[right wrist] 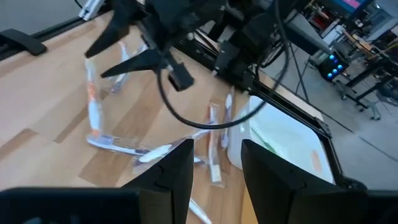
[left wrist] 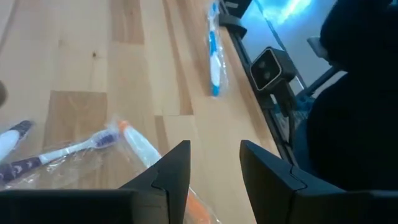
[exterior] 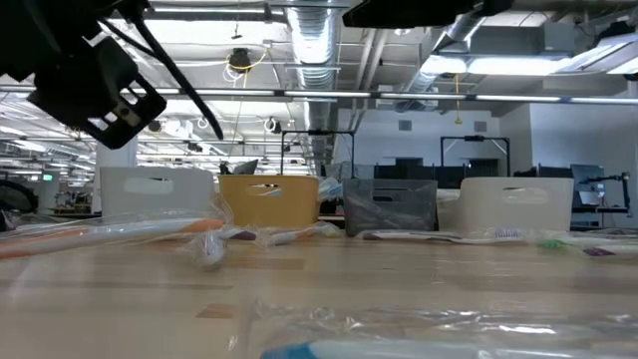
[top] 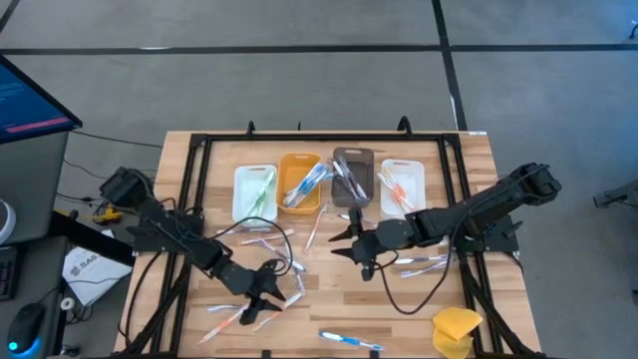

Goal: Pick & Place Toothbrushes
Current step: Put the orange toothbrush into the right white bin

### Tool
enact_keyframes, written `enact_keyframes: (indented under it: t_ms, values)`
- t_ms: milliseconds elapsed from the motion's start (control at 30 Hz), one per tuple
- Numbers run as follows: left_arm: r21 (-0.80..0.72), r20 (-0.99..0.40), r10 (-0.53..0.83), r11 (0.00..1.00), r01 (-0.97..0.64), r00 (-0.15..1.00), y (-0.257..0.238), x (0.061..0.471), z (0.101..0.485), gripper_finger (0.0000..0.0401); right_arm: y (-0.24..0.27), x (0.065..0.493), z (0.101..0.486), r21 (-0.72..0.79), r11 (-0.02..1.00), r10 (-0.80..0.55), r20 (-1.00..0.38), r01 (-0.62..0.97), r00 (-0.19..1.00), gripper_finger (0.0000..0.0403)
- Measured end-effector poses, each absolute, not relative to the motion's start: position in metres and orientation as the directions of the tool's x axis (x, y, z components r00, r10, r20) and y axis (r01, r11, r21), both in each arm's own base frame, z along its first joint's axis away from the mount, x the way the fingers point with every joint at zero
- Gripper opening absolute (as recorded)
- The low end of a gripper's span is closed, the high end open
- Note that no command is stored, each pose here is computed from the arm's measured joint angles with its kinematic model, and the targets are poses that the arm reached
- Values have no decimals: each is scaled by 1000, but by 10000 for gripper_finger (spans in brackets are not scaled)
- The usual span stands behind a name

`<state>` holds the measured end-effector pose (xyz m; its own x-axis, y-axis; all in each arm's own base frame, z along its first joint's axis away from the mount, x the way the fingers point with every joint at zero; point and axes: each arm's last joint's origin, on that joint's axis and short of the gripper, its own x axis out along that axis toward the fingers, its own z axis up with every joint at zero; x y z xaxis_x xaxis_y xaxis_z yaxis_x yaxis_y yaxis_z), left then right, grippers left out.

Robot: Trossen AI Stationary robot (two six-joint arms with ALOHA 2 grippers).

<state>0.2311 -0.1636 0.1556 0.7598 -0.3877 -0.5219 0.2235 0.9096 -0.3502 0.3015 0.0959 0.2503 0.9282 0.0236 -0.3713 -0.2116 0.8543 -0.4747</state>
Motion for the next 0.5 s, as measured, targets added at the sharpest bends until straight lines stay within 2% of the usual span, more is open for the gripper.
enact_keyframes:
  t_ms: [300,500]
  values:
    - [-284,-549,-269,950,127,791,-162,236,143,174,93,302,250,-453,870,14,-371,-195,928,128]
    - [-284,-582,-256,954,102,772,-164,238,127,200,96,301,250,-433,880,24,-372,-196,928,128]
